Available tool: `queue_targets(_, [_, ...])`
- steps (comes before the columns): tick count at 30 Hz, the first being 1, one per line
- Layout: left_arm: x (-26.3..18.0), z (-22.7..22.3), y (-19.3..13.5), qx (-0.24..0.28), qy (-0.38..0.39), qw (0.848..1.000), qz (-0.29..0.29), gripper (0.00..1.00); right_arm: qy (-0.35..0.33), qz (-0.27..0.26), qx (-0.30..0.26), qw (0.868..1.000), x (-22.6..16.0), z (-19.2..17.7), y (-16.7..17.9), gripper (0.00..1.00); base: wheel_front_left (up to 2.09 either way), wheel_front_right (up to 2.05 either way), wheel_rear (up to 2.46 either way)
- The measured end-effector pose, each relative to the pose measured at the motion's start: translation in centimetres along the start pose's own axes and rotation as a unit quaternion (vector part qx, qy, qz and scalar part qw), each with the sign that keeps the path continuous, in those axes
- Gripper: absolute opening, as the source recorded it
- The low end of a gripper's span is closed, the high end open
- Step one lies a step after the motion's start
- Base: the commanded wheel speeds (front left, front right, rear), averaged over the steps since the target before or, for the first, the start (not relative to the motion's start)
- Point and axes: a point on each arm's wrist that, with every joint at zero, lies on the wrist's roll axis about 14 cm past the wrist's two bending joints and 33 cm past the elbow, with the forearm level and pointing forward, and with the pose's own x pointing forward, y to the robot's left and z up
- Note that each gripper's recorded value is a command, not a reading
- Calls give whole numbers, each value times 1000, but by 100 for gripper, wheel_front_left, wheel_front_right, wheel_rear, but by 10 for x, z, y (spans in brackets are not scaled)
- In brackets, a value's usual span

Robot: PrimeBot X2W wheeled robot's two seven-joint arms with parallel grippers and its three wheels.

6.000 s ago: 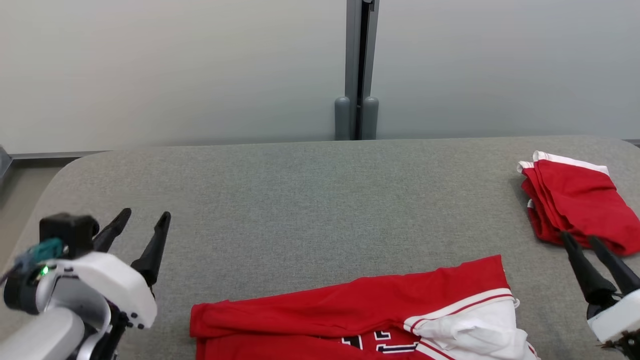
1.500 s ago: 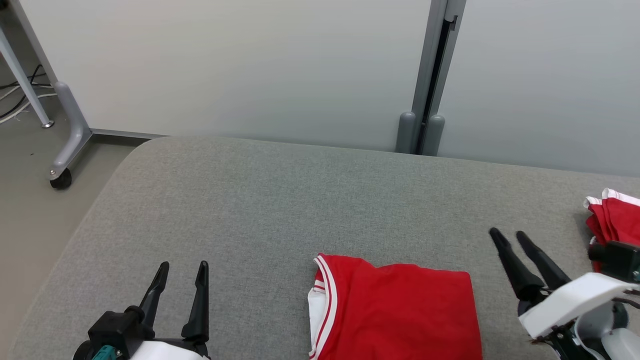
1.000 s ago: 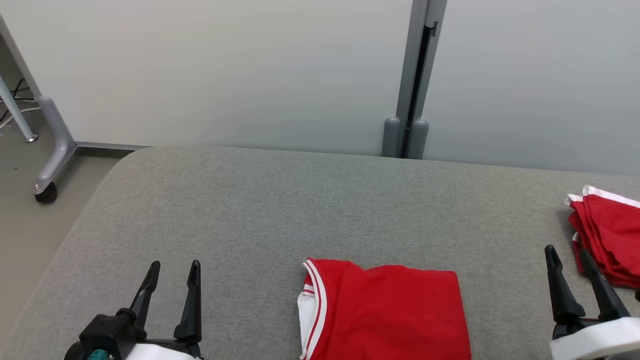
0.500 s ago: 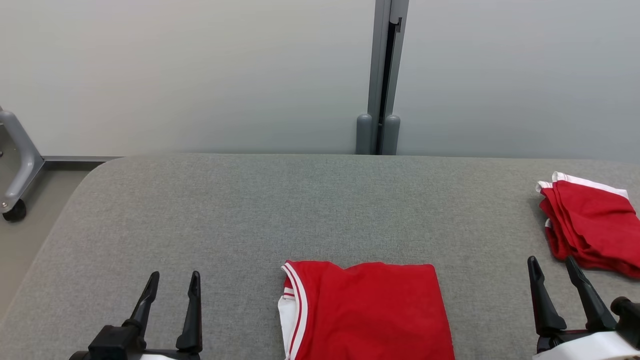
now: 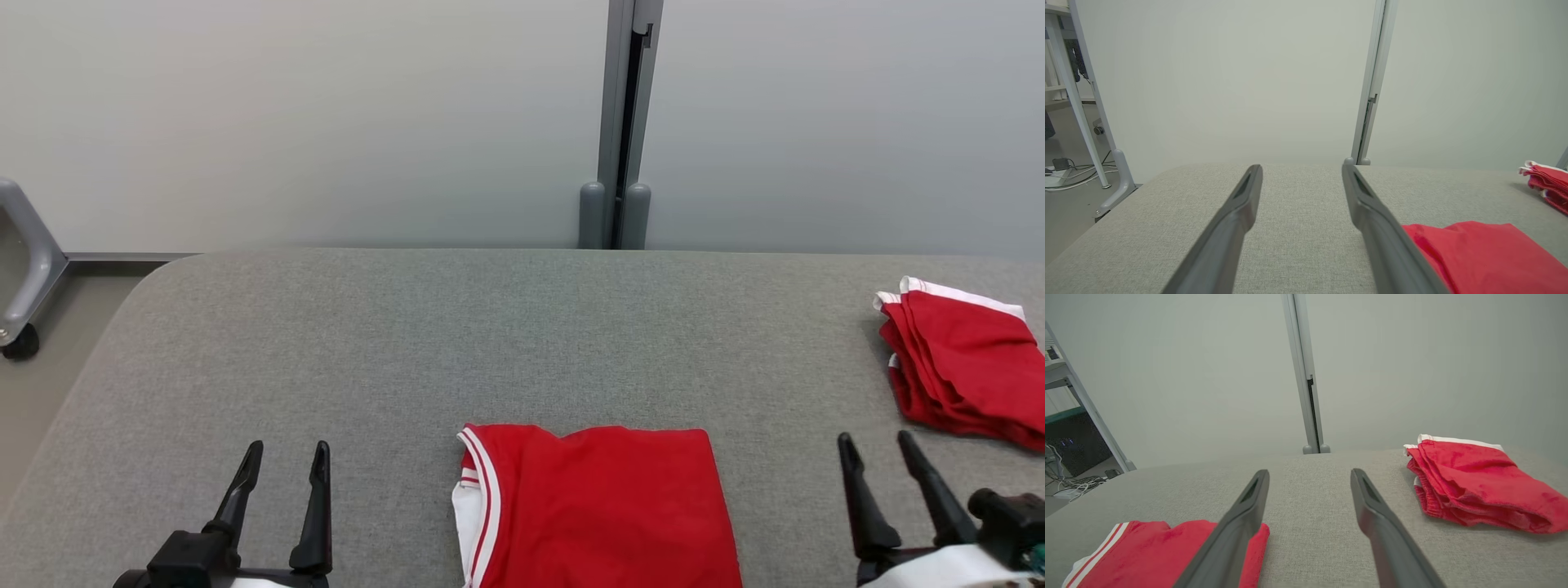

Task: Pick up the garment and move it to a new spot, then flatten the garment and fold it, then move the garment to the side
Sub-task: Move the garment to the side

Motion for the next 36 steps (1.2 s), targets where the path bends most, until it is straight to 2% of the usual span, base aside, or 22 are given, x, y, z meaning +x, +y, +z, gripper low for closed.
queue_targets(5, [-2,-5,0,-6,7,1000,1,100,62,22,29,997,17,-22,19,100,0,0,0])
queue_targets(9, [-4,-10,3,-8,15,1000,7,100,160,51,36,985,27,-56,39,100,0,0,0])
queue_targets(13, [-6,-12,7,-10,17,1000,13,100,255,56,36,965,29,-86,43,100,0,0,0])
queue_targets(16, [-9,-15,10,-11,22,1000,19,100,327,57,47,942,21,-109,48,100,0,0,0])
queue_targets(22, [-12,-17,12,-22,24,999,26,100,418,54,80,903,4,-139,55,100,0,0,0])
queue_targets(26, [-13,-19,12,-25,28,999,27,100,430,56,99,896,2,-143,61,100,0,0,0])
queue_targets(31, [-11,-20,11,-25,29,999,26,100,412,63,113,902,6,-139,68,100,0,0,0])
queue_targets(32, [-11,-20,11,-25,30,999,25,100,405,65,115,905,8,-137,69,64,0,0,0])
queue_targets(33, [-9,-20,10,-25,29,999,23,100,399,66,115,907,9,-136,69,38,0,0,0])
queue_targets(34, [-9,-20,10,-24,29,999,22,100,393,66,114,910,11,-134,68,3,0,0,0])
queue_targets(36, [-7,-20,7,-24,30,999,17,100,382,65,113,915,13,-130,65,0,0,0,0])
